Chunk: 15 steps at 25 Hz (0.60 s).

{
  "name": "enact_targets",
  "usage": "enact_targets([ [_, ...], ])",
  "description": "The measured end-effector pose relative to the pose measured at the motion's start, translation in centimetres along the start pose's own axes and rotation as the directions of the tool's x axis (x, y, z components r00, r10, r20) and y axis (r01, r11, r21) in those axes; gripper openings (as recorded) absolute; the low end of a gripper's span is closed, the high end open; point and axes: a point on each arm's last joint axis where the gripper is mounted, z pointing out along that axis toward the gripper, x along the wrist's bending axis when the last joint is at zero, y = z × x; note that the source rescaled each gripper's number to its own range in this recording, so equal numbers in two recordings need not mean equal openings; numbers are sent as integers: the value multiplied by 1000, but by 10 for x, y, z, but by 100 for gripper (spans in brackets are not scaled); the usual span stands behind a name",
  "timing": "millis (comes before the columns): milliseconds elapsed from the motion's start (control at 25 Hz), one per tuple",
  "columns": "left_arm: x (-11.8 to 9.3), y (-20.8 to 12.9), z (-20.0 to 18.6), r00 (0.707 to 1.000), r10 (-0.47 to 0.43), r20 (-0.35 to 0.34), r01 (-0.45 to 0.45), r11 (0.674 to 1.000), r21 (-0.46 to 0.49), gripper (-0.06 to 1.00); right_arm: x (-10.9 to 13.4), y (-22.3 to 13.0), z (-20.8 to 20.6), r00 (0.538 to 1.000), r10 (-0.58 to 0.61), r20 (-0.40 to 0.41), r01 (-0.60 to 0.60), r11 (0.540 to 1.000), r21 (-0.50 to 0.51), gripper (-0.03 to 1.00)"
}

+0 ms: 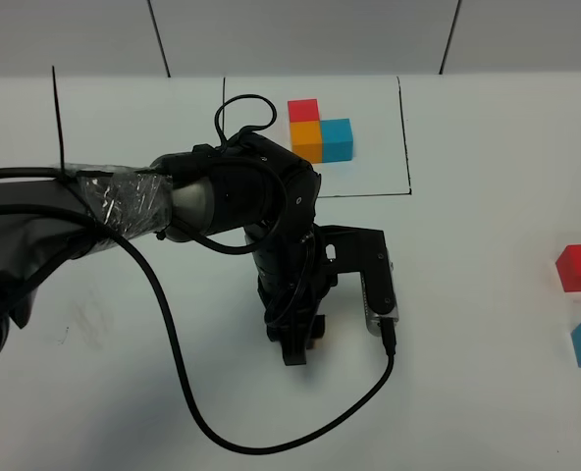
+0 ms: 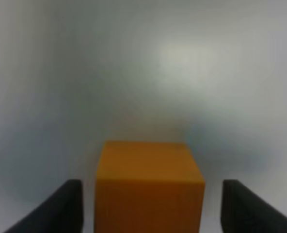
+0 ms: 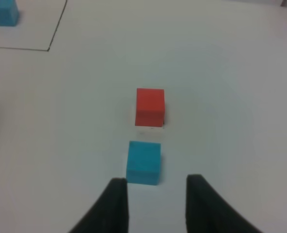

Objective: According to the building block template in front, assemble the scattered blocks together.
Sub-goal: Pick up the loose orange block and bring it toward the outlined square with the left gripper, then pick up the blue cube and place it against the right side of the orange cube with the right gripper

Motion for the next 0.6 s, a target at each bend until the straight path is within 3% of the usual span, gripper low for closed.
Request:
enact_targets([
  [80, 0, 1, -1, 1000, 1, -1, -1, 1000, -1, 77, 0, 0, 0, 1000, 0, 0, 0, 1000, 0, 0],
  [160, 0, 1, -7, 1000, 3, -9, -3, 1000, -10, 95, 0, 0, 0, 1000, 0, 0, 0, 1000, 0, 0],
  [240, 0, 2, -23, 1000, 5, -28, -6, 1000, -29, 100, 0, 0, 0, 1000, 0, 0, 0, 1000, 0, 0],
  [440, -6, -3, -95, 992, 26, -125, -35, 997, -66, 100, 0, 0, 0, 1000, 0, 0, 0, 1000, 0, 0],
  [600, -17, -29, -158, 976, 1, -218, 5, 1000, 28, 94, 0, 0, 0, 1000, 0, 0, 0, 1000, 0, 0],
])
